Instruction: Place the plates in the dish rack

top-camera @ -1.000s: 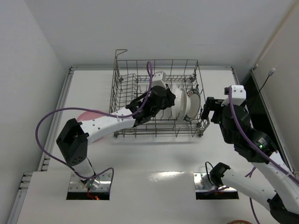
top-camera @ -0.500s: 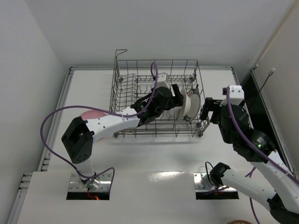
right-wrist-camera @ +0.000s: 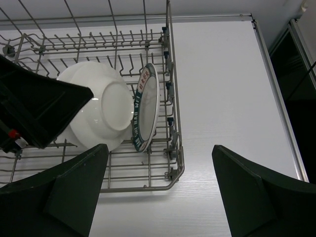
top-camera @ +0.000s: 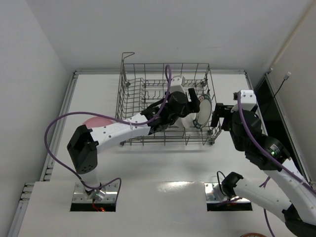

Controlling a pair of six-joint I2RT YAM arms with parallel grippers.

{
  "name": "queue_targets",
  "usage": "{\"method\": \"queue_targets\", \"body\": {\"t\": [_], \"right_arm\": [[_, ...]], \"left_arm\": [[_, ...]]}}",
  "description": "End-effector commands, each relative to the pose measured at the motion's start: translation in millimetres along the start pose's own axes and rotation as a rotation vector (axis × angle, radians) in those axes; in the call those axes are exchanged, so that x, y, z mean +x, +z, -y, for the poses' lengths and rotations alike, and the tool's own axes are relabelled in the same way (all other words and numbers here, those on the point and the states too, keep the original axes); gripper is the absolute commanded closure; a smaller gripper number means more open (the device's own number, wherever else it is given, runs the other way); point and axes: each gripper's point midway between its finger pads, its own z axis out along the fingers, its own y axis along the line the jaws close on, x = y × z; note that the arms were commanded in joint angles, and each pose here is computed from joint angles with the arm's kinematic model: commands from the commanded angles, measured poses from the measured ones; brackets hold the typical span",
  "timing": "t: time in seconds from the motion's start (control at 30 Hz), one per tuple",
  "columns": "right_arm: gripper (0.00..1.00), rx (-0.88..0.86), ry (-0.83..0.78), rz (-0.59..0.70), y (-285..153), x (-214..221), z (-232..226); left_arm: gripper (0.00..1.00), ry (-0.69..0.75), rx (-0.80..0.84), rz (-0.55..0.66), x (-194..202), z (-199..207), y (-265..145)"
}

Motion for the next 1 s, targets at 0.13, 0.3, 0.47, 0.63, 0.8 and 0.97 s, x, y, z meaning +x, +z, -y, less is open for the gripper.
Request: {"method": "queue_targets", "body": {"t": [0.13,0.3,0.47,0.63,0.8,0.97], "right_arm": [[0.15,0.003,-0.002,0.01,1.4,-5.1,-0.9],[0.15,-0.004,-0.008,0.001,2.5,-1.3,-2.5],[0.15,-0.014,-0.008,-0.002,2.4,-0.7,-4.3],[0.18,-0.04,-0.036,-0.017,4.1,2.3,-9.7],[0.2,-0.072,-0.039,-0.029,7.4,1.7,-19.5],[0.2,-0.063,-0.03,-0.027,7.6,1.3,-18.4]], "left_arm": [[0.15,0.035,-0.15,0.087,-41.1,-14.3,-7.0],[0.15,0.003,-0.212,0.023,-35.9,-55.5,11.6],[0.15,-0.012,-0.198,-0.06,-17.2,-72.2,27.5],[0.18,-0.016,-0.223,-0.082,-8.1,-93.9,36.2],[0.29,-0.061,-0.113,-0.09,-13.0,-95.8,38.5],[0.36,-0.061,-0.06,-0.134,0.5,-95.1,39.1]]}}
